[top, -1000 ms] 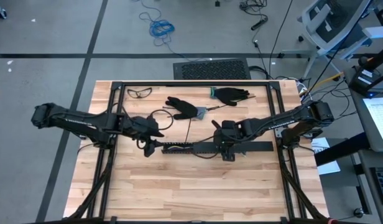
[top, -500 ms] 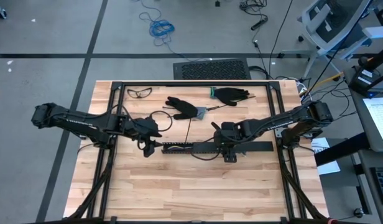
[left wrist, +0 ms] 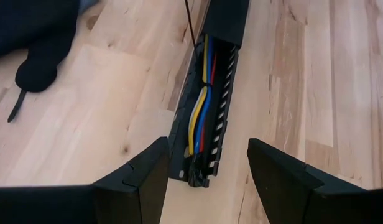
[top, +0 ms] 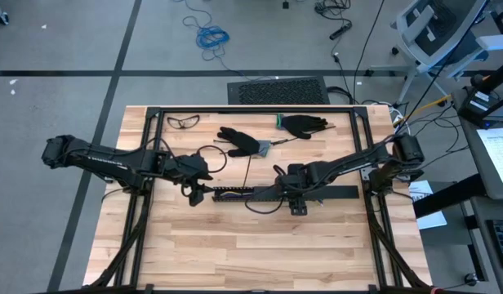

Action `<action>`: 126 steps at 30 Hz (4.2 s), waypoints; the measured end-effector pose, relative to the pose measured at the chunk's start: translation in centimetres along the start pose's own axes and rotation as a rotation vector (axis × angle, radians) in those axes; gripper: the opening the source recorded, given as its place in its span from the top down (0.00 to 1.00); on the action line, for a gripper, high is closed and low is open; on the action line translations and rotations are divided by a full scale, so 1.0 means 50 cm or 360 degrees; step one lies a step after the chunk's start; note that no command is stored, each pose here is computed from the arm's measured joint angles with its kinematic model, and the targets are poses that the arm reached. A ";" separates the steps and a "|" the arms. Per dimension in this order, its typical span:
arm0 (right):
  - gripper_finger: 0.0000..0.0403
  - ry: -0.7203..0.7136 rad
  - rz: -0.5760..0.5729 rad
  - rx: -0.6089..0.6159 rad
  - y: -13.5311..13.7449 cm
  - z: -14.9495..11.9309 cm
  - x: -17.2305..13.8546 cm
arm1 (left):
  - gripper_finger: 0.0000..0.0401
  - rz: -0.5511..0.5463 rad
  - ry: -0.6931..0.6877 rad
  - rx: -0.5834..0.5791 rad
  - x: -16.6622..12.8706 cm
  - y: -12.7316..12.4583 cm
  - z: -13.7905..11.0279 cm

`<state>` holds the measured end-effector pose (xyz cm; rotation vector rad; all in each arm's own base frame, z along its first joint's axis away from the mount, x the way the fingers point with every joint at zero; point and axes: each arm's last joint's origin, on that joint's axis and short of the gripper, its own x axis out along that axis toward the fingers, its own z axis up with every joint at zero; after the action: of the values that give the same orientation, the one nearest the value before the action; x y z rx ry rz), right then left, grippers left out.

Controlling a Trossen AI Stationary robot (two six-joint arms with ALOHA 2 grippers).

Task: Ziptie cables
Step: Insert the black cover of the black cable duct

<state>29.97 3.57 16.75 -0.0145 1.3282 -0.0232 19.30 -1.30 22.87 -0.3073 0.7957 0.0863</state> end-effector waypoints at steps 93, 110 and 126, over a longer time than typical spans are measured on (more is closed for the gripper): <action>0.23 0.0037 0.0002 0.0108 -0.008 -0.002 0.004 | 0.47 -0.0031 0.0320 0.0154 0.084 0.002 -0.019; 0.23 0.0043 0.0002 0.0108 -0.008 -0.003 0.004 | 0.47 -0.0060 0.0327 0.0245 0.084 -0.002 -0.020; 0.23 0.0043 0.0002 0.0108 -0.008 -0.003 0.004 | 0.47 0.0003 0.0509 0.0253 0.077 -0.006 -0.043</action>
<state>29.88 3.17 16.51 0.0444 1.3541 -0.0680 20.54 -2.38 18.78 -0.1710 1.1133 -0.0259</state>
